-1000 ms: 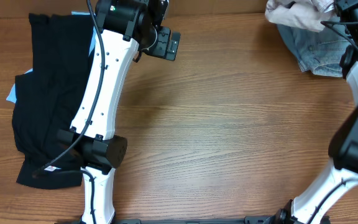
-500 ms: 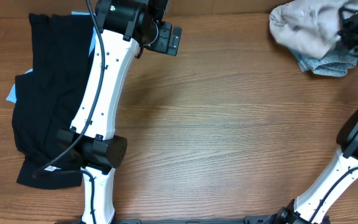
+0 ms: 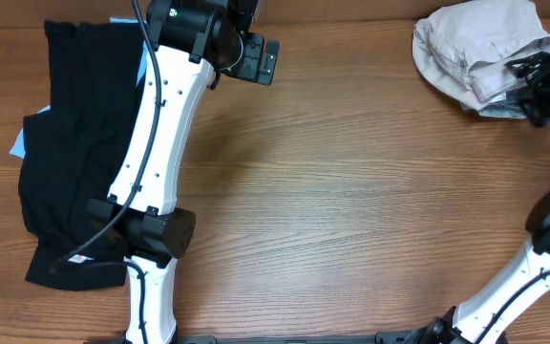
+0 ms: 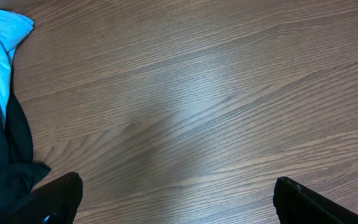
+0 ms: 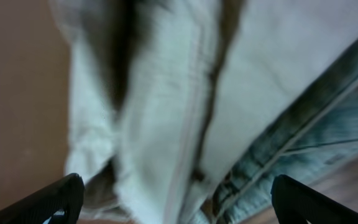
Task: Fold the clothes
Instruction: 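Place the shorts on the jeans and open the right gripper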
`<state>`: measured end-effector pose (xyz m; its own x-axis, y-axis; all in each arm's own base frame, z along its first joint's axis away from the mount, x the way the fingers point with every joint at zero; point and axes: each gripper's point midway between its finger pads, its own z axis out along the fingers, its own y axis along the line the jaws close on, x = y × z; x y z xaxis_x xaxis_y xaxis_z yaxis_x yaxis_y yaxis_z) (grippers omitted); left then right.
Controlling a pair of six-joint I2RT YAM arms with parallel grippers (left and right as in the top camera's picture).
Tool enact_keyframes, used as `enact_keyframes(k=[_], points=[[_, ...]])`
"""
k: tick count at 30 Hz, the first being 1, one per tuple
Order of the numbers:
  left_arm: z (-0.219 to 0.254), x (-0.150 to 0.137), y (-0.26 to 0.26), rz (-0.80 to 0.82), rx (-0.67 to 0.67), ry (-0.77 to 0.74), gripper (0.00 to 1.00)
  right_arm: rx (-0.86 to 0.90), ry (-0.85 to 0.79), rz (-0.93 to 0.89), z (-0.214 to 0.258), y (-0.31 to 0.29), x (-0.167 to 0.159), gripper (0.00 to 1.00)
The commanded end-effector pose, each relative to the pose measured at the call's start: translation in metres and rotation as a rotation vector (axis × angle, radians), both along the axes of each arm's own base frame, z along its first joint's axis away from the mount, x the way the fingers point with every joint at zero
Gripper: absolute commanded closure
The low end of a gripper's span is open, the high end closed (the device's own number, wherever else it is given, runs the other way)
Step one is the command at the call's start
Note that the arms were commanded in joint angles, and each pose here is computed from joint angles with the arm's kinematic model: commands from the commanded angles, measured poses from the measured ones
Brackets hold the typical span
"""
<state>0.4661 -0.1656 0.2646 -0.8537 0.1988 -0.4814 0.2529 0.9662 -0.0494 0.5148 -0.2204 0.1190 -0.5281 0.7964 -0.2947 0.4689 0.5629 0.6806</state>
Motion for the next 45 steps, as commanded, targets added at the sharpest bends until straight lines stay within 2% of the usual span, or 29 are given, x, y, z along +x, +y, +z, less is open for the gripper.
enact_keyframes(k=[1,4,7,13,16,21,27,29,32,34,37,42,45], points=[[-0.005,0.000,-0.005,-0.022,0.018,0.003,0.00,-0.295,-0.169,0.052,0.104,-0.008,-0.006,0.00],[-0.004,0.001,-0.006,-0.022,0.016,-0.003,0.00,-0.451,-0.278,0.154,0.141,0.008,0.001,0.00],[-0.003,0.003,-0.006,-0.022,0.012,-0.012,0.00,-0.602,-0.323,0.187,0.155,0.018,0.018,0.00],[-0.003,0.003,-0.006,-0.012,0.008,-0.010,0.00,-0.989,-0.260,0.188,0.127,0.022,0.071,0.00],[-0.003,0.003,-0.006,-0.013,0.008,-0.010,0.00,-1.076,-0.205,0.160,0.097,0.017,0.089,0.00],[-0.003,0.003,-0.008,0.019,-0.017,-0.001,0.00,-1.056,-0.084,0.145,0.018,0.000,0.099,0.00],[-0.003,0.003,-0.007,0.022,-0.014,-0.002,0.00,-0.839,0.088,0.080,-0.084,-0.023,0.075,0.00],[-0.003,0.003,-0.007,0.022,-0.014,-0.002,0.00,-0.757,0.110,0.100,-0.107,-0.020,0.068,0.00],[-0.003,0.003,-0.007,0.022,-0.014,-0.002,0.00,-0.672,0.106,0.125,-0.115,-0.015,0.062,0.00],[-0.003,0.003,-0.007,0.022,-0.014,-0.002,0.00,-0.652,0.080,0.137,-0.103,-0.013,0.064,0.00],[-0.003,0.003,-0.007,0.022,-0.014,-0.002,0.00,-0.646,0.027,0.139,-0.061,-0.011,0.069,0.00],[-0.003,0.003,-0.007,0.022,-0.014,-0.002,0.00,-0.700,-0.092,0.107,0.069,-0.007,0.067,0.00],[-0.003,0.003,-0.007,0.022,-0.014,-0.002,0.00,-0.736,-0.175,0.076,0.166,0.004,0.046,0.00]])
